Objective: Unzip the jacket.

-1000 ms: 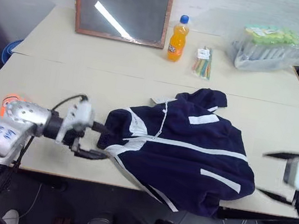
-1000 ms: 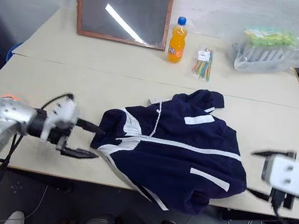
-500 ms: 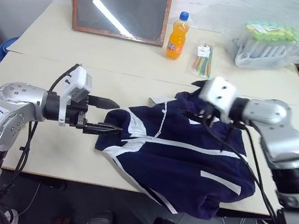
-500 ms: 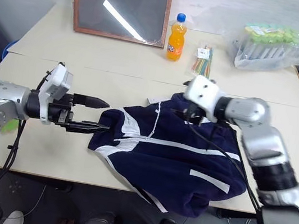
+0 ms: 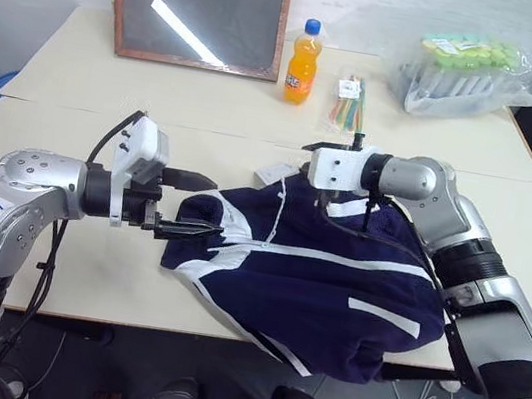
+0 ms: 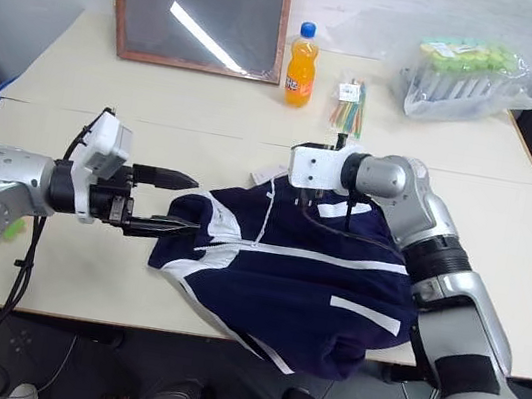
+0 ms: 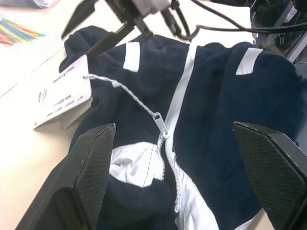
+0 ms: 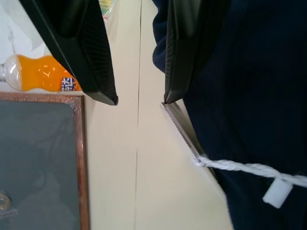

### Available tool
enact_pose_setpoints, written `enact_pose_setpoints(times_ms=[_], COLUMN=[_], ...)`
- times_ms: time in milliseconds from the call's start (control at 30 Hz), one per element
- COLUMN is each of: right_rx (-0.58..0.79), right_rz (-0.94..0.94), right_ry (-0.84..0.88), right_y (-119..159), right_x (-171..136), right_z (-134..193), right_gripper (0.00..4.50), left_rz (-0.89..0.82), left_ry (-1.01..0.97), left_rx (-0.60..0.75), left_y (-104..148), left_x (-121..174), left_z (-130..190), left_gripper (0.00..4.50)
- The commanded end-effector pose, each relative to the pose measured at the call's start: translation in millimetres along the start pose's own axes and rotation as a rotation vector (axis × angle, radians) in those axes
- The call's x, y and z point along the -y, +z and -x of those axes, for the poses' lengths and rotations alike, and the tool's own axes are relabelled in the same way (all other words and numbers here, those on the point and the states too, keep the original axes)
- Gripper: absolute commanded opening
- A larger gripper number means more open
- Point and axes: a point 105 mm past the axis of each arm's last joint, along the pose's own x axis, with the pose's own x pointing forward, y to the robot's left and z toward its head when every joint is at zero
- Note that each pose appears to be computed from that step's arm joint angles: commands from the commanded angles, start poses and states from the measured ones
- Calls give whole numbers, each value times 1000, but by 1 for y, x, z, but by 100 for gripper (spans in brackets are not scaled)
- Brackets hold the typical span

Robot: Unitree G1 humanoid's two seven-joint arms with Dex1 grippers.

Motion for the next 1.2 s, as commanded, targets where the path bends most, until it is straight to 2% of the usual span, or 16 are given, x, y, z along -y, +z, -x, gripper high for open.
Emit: enact_pose_setpoints(times_ms=[33, 267, 467, 567, 667, 767, 933, 1067, 1200], right_rx=[28, 77, 109, 106, 94, 95, 82, 2, -97], right_rz=[93, 280, 298, 279, 277, 257, 236, 199, 180], right_ry=[-15, 33, 30, 29, 28, 11, -58, -148, -169], right_y=[8, 22, 33, 32, 27, 25, 21, 15, 14], right_x=[9, -2, -5, -6, -6, -4, 4, 6, -10], right_z=[1, -5, -20, -24, -23, -20, 0, 43, 82], right_gripper=[174, 174, 174, 113, 17, 7, 7, 7, 7], left_rz=[-39, -43, -48, -52, -53, -54, -61, -66, -74], left_ry=[17, 21, 22, 22, 21, 20, 9, -20, -57], left_rx=[32, 37, 45, 43, 43, 41, 44, 53, 54], left_y=[12, 11, 12, 11, 11, 10, 10, 10, 10], left_x=[0, -2, -3, -3, -2, -1, -1, -1, -1], left_z=[6, 5, 4, 3, 3, 3, -1, -8, -16], left_gripper=[412, 412, 412, 412, 412, 412, 412, 412, 412])
